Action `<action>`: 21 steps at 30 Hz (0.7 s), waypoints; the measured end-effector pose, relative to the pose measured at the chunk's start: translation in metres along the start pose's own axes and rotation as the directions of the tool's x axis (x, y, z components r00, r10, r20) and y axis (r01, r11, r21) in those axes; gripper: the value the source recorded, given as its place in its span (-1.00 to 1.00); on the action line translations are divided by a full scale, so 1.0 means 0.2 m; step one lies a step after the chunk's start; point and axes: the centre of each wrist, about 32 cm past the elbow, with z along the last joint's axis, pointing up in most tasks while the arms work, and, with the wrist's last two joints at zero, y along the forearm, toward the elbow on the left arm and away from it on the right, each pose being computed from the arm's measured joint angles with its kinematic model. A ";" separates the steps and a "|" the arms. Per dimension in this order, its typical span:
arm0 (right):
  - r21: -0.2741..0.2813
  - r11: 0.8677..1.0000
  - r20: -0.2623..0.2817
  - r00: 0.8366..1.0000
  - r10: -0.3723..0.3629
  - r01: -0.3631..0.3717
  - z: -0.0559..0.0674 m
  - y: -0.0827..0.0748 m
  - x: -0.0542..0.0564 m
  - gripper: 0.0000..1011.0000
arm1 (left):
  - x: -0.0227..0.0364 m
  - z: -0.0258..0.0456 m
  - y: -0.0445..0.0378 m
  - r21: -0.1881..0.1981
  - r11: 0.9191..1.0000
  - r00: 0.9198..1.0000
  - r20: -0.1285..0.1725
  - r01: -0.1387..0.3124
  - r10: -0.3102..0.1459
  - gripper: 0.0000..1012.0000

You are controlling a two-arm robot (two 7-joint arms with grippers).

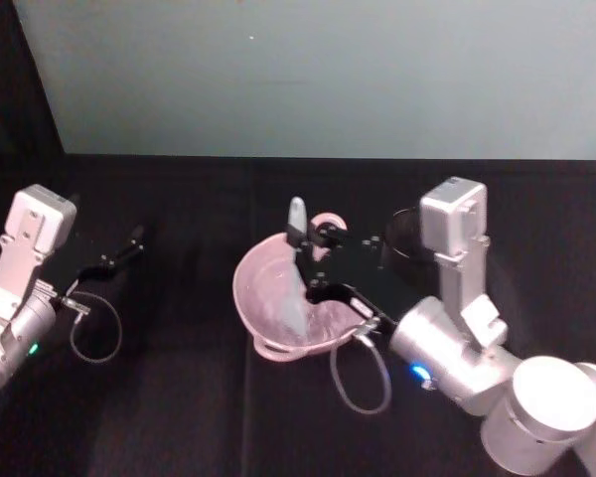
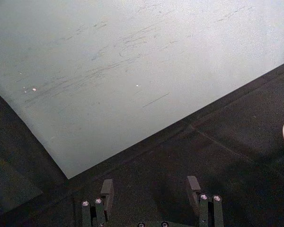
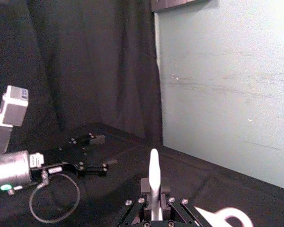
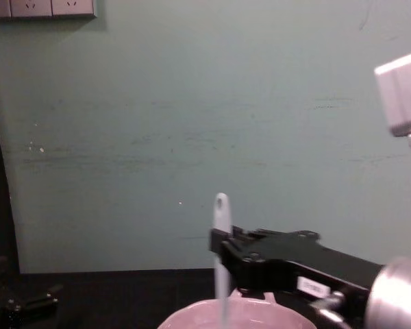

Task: Use the one hand to pick up the spoon and stir the clear water in the bowl.

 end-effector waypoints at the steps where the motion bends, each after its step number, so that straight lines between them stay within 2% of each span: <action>1: 0.003 1.000 -0.001 1.000 0.004 -0.004 0.00 0.01 0.00 -0.78 | 0.000 0.000 0.000 0.000 1.000 1.000 0.000 0.000 0.000 1.00; 6: 0.022 1.000 0.008 1.000 0.007 -0.007 -0.02 0.10 -0.01 -0.78 | 0.000 0.000 0.000 0.000 1.000 1.000 0.000 0.000 0.000 1.00; 8: 0.037 0.999 0.035 0.999 -0.011 0.010 -0.04 0.16 0.01 -0.78 | 0.000 0.000 0.000 0.000 1.000 1.000 0.000 0.000 0.000 1.00; 11: 0.053 0.997 0.067 0.996 -0.059 0.056 -0.05 0.23 0.06 -0.78 | 0.000 0.000 0.000 0.000 1.000 1.000 0.000 0.000 0.000 1.00; 12: 0.055 0.995 0.076 0.993 -0.087 0.083 -0.05 0.25 0.10 -0.78 | 0.000 0.000 0.000 0.000 1.000 1.000 0.000 0.000 0.000 1.00; 14: 0.051 0.993 0.085 0.990 -0.111 0.107 -0.04 0.27 0.14 -0.78 | 0.000 0.000 0.000 0.000 1.000 1.000 0.000 0.000 0.000 1.00; 15: 0.042 0.991 0.093 0.987 -0.129 0.126 -0.03 0.28 0.18 -0.78 | 0.000 0.000 0.000 0.000 1.000 1.000 0.000 0.000 0.000 1.00; 17: 0.035 0.991 0.096 0.986 -0.135 0.132 -0.03 0.27 0.20 -0.78 | 0.000 0.000 0.000 0.000 1.000 1.000 0.000 0.000 0.000 1.00; 19: 0.015 0.988 0.105 0.983 -0.153 0.152 0.00 0.24 0.25 -0.78 | 0.000 0.000 0.000 0.000 1.000 1.000 0.000 0.000 0.000 1.00; 21: 0.006 0.988 0.106 0.982 -0.154 0.154 0.01 0.21 0.27 -0.78 | 0.000 0.000 0.000 0.000 1.000 1.000 0.000 0.000 0.000 1.00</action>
